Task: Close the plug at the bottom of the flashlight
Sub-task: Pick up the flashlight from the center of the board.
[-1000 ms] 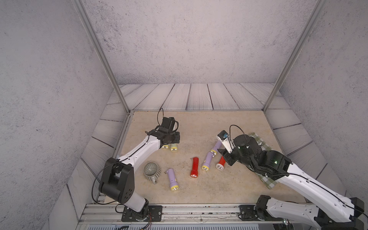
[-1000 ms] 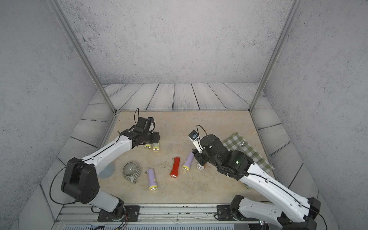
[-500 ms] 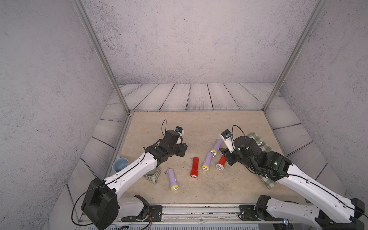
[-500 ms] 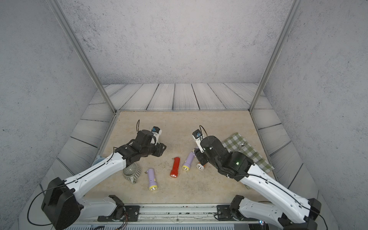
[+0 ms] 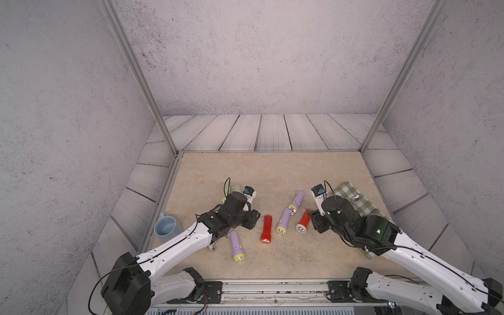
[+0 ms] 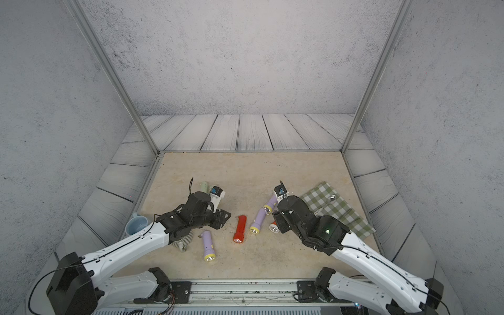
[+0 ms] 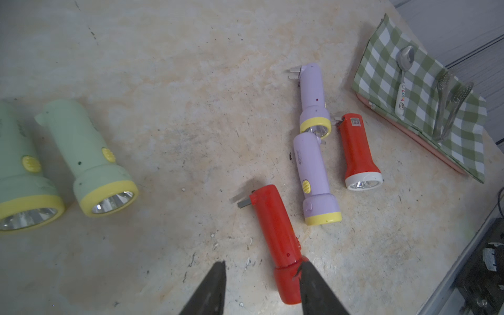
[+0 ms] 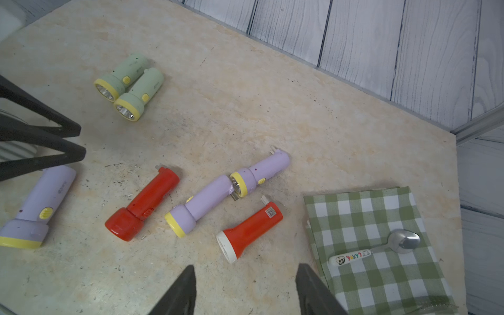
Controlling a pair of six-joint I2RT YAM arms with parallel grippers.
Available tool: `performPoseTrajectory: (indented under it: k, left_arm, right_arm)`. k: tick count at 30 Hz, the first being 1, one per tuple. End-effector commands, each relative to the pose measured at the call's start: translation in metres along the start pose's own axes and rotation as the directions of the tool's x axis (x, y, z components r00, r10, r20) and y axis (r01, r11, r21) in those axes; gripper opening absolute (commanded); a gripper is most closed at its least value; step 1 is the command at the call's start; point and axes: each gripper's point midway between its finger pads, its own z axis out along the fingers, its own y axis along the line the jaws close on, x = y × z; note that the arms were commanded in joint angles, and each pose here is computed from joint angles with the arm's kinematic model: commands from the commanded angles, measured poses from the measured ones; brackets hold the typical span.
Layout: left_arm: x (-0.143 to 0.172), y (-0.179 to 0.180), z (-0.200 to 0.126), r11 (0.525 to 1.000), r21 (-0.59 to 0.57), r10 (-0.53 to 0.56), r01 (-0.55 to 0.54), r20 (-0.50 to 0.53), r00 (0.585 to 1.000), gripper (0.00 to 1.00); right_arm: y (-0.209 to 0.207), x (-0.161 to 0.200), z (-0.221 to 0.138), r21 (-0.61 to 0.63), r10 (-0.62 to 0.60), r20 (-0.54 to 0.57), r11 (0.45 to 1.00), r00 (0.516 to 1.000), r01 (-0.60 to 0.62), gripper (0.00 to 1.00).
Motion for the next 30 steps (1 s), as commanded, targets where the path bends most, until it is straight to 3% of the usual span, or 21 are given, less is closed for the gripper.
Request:
performPoseTrajectory:
  k: [1,6,11,30]
  left_arm:
    - [0.009,-0.005,0.003,1.000,0.007,0.004,-0.004,-0.015,1.000,0.49]
    - [0.030,-0.007,0.020,1.000,-0.010,0.010,-0.011,-0.094,0.996,0.49]
    - [0.041,-0.003,0.038,0.998,-0.065,0.004,-0.015,-0.171,0.985,0.50]
    - [0.037,0.000,0.092,0.988,-0.138,0.027,-0.075,-0.322,0.946,0.53]
  right_arm:
    - [-0.011,0.007,0.001,0.046,0.055,-0.002,0.997,0.998,-0.055,0.61]
    - [-0.010,0.010,0.007,0.028,0.080,-0.032,0.996,0.996,-0.079,0.61]
    - [-0.010,0.011,0.012,0.002,0.110,-0.046,0.994,0.993,-0.110,0.70]
    - [-0.026,0.020,0.024,-0.001,0.168,-0.071,0.986,0.983,-0.169,0.82]
